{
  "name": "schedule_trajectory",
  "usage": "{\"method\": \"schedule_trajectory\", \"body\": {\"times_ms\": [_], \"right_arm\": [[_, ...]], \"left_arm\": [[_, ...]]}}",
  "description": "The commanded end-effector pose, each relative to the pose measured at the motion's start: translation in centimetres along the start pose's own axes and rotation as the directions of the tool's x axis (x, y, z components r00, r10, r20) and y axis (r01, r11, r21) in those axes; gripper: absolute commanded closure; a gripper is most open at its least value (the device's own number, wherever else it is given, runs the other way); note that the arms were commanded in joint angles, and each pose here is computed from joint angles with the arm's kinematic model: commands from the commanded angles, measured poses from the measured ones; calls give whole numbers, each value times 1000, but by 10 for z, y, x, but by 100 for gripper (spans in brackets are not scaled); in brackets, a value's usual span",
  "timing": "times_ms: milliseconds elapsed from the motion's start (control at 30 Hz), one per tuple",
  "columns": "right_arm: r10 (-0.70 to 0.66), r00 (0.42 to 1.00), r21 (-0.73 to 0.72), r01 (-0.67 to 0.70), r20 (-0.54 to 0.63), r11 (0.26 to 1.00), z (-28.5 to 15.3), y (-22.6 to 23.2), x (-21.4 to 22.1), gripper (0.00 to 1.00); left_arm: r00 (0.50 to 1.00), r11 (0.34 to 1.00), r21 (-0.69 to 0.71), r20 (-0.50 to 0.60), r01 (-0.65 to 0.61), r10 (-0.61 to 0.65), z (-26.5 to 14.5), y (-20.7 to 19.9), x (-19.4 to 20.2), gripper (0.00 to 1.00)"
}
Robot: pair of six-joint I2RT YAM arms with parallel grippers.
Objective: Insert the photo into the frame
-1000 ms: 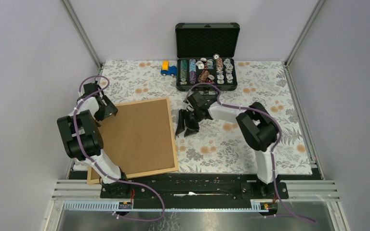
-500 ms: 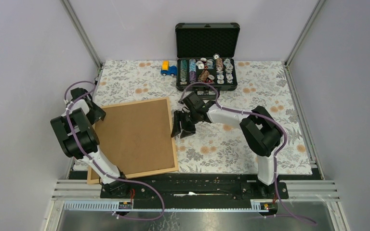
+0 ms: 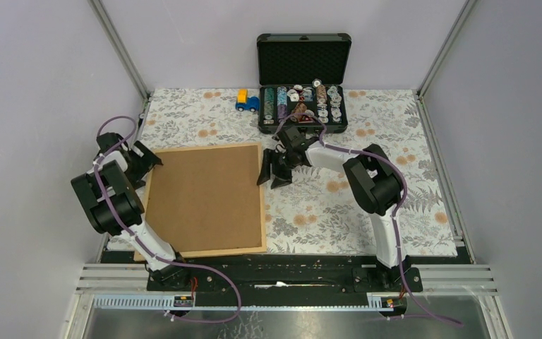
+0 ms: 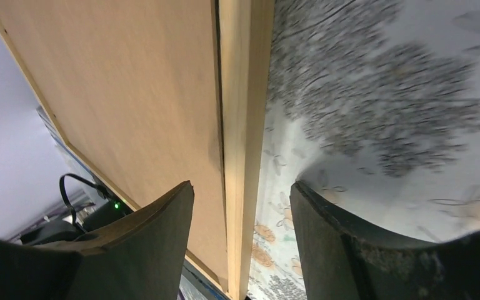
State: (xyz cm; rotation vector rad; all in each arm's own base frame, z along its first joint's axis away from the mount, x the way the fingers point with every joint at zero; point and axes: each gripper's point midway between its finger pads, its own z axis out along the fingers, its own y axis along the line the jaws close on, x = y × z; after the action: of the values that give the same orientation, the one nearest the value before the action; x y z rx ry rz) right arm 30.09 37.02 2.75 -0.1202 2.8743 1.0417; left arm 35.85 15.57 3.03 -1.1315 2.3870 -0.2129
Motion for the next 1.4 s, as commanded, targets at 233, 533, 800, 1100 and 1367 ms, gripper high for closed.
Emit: {"method": "schedule_trajectory", "body": {"times_ms": [233, 533, 800, 1100, 1367], "right_arm": [[-34, 985, -1, 34, 167, 999, -28, -8, -82, 39], [-36, 979, 51, 26, 198, 998, -21, -12, -106, 45], [33, 981, 37, -41, 192, 998, -23, -24, -103, 43], [89, 991, -135, -75, 103, 988, -3, -5, -92, 44], [96, 990, -478, -33, 107, 878, -69, 86, -90, 45]], "left_arm": [[961, 971, 204, -269, 121, -63, 7, -31, 88, 1], [958, 971, 201, -278, 131, -72, 11, -30, 91, 1], [960, 975, 183, -269, 124, -71, 11, -27, 89, 1], [959, 976, 181, -273, 124, -72, 13, -26, 90, 1], [960, 976, 180, -271, 121, -69, 12, -28, 92, 1]]}}
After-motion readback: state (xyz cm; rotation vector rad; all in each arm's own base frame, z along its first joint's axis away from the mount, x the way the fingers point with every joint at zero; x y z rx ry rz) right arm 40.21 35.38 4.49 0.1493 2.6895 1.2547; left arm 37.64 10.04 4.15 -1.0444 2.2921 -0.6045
